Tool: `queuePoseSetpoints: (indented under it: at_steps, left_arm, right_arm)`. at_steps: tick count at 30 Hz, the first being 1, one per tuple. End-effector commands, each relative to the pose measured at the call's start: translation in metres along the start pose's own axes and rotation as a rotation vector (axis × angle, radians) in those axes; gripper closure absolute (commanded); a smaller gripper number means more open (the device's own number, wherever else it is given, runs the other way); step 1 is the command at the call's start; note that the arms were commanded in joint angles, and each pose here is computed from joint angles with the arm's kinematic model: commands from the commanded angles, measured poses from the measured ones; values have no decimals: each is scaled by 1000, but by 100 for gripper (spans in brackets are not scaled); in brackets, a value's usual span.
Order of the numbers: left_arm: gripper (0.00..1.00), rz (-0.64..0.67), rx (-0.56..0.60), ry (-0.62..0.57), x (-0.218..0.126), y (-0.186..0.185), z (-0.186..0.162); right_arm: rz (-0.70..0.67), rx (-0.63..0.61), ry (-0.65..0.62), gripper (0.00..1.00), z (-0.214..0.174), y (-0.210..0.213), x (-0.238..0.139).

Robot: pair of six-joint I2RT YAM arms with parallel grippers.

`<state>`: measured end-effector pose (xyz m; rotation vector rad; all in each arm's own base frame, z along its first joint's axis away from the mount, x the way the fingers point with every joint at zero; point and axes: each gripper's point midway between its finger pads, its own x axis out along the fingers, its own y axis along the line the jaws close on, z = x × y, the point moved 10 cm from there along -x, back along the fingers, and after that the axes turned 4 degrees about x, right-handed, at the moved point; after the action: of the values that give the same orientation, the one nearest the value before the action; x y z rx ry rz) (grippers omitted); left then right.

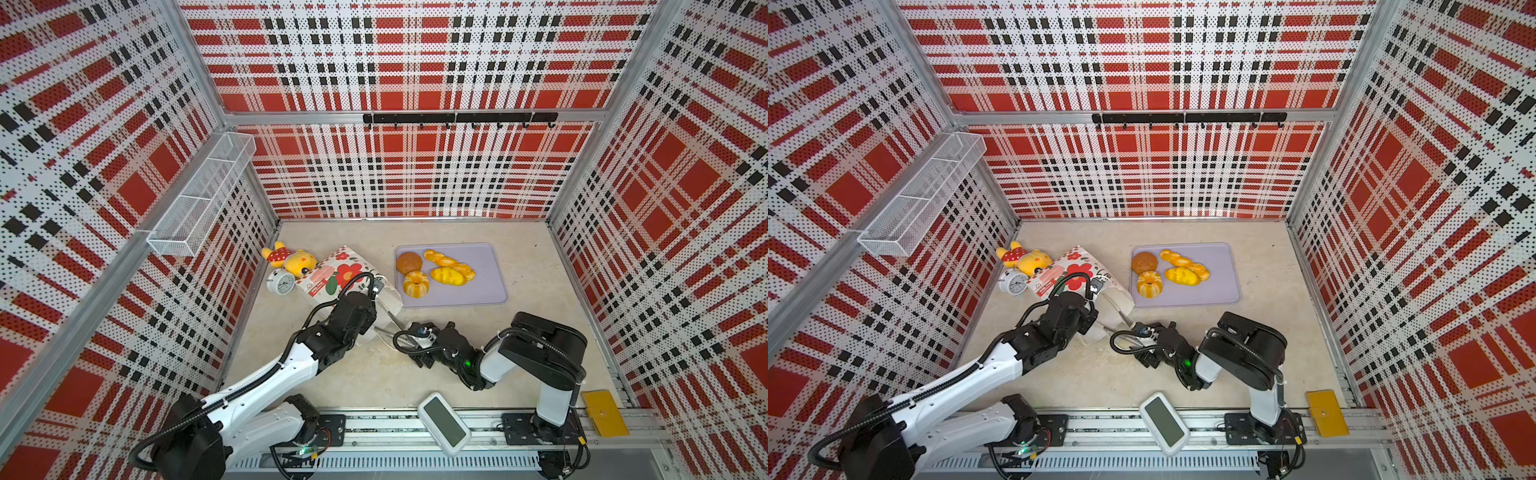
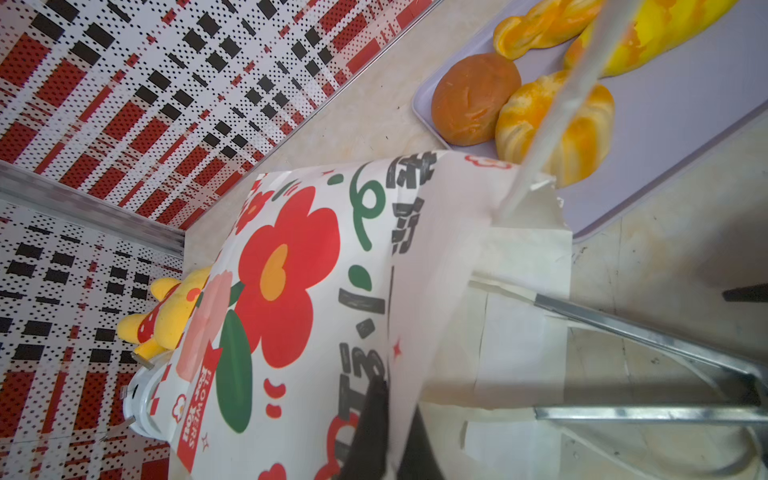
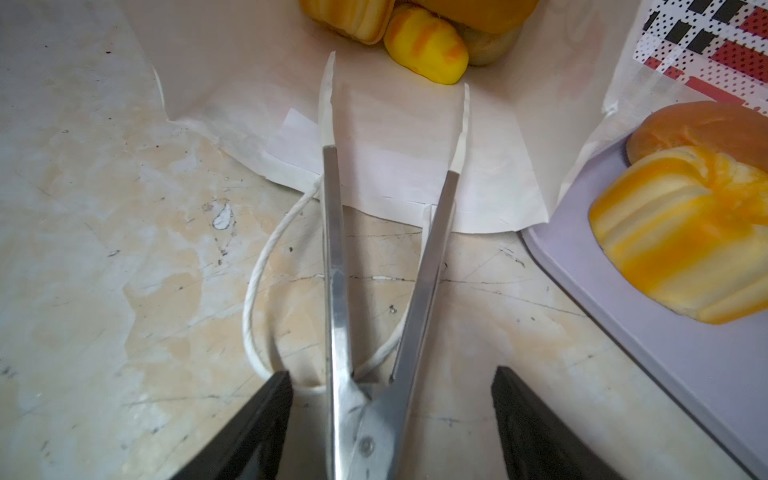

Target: Take the fake bread out of the paper bag

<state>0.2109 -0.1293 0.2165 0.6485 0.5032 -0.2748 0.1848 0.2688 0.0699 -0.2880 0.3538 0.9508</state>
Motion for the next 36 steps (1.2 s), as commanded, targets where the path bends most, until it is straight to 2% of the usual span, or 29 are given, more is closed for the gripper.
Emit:
queuePoseSetpoints:
  at_steps: [1, 9, 17, 27, 36]
  left_arm:
    - [100, 6, -16, -32, 0, -2, 4]
    - [100, 0, -10, -39, -1, -4, 3]
    - [100, -3, -4, -44, -1, -7, 4]
    - [100, 3, 0, -47, -3, -7, 4]
    - [100, 1, 4, -44, -2, -9, 4]
  right_arm:
    - [54, -50, -65, 26, 8, 0, 8]
    - [138, -42, -50, 36, 6, 0, 21]
    - [165, 33, -76, 46, 4, -11, 24]
    - [205, 77, -129, 36, 9, -10, 10]
    - [165, 170, -270, 28, 12, -26, -4]
